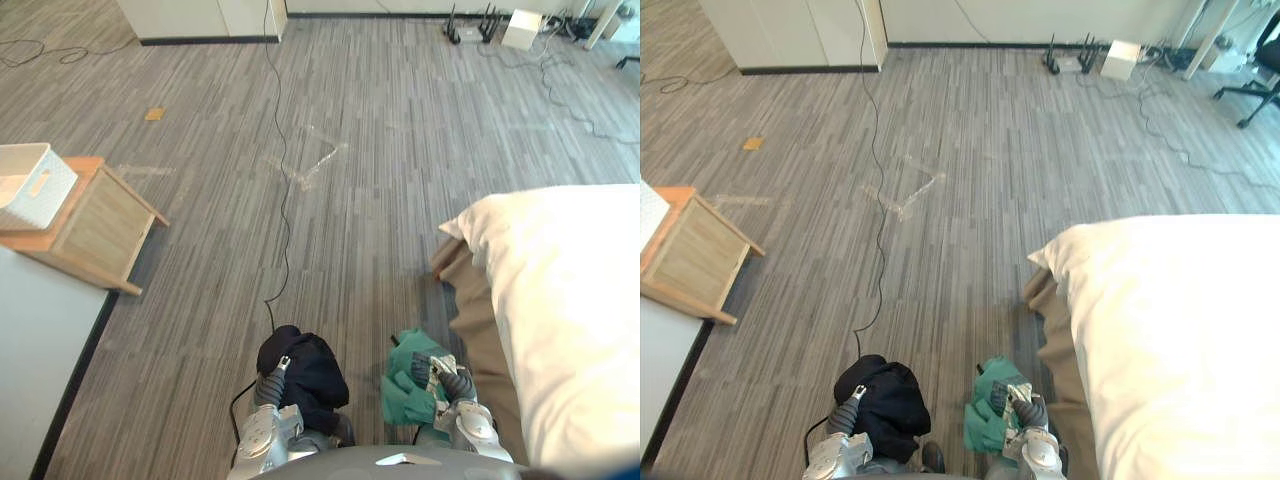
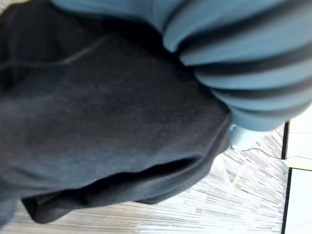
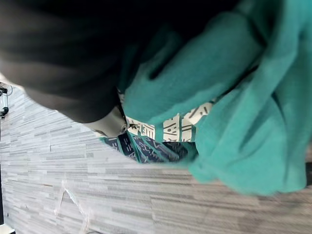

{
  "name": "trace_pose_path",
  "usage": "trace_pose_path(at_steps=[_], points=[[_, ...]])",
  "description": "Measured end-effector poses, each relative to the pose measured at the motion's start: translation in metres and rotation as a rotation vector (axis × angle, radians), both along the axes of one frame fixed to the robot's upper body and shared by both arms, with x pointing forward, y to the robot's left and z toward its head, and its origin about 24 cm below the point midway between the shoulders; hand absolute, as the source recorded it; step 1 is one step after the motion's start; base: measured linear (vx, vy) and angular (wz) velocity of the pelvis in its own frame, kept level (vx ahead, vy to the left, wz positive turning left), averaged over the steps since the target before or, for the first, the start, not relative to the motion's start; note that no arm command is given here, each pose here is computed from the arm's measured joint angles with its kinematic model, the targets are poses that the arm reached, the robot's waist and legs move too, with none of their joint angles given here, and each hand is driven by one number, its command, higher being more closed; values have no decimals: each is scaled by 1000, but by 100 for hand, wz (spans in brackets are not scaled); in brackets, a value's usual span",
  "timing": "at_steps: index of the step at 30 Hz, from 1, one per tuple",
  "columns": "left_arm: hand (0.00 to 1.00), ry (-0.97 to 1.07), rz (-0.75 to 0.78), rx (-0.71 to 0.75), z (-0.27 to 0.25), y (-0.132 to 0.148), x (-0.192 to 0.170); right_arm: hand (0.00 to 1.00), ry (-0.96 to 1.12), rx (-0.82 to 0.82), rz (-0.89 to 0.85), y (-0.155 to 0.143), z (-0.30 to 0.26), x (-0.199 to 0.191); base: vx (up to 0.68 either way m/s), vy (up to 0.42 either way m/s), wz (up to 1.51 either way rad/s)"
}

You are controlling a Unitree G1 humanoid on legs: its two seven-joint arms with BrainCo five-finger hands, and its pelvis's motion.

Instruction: Tidy the bed and pick cloth on bed and put in laundry

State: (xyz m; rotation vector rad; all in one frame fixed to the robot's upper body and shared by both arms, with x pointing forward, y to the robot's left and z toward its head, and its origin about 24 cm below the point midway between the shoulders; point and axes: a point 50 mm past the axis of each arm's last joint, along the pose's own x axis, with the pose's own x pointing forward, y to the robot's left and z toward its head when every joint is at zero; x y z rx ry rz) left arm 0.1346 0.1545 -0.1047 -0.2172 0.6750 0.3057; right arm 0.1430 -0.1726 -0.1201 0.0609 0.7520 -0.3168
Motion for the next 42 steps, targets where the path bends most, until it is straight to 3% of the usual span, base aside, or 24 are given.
trace_pose_path(at_steps=[5, 7, 13, 22, 26, 33, 42], points=[[100, -46, -7, -19, 6, -7, 15, 100, -61, -15, 4, -4, 9, 14, 375, -176, 68], [100, -37, 8, -9, 5, -2, 12, 100, -54, -9, 8, -2, 8, 14, 505, -337, 77], [100, 0, 20, -86, -3, -19, 6, 100, -55, -43, 48, -11, 10, 36, 419, -289, 22], [100, 3, 79, -136, -4, -13, 3, 100, -16, -32, 113, -1, 3, 30, 307, -122, -10], [100, -4, 73, -157, -4, -14, 3, 100, 23, -28, 75, -7, -2, 16, 343, 136, -35], [100, -64, 121, -134, 6, 2, 11, 100, 57, 18, 53, 10, -8, 2, 369, 113, 40], [100, 63, 61, -81, -9, 10, -14, 100, 75, -11, 47, 2, -10, -7, 362, 60, 42]])
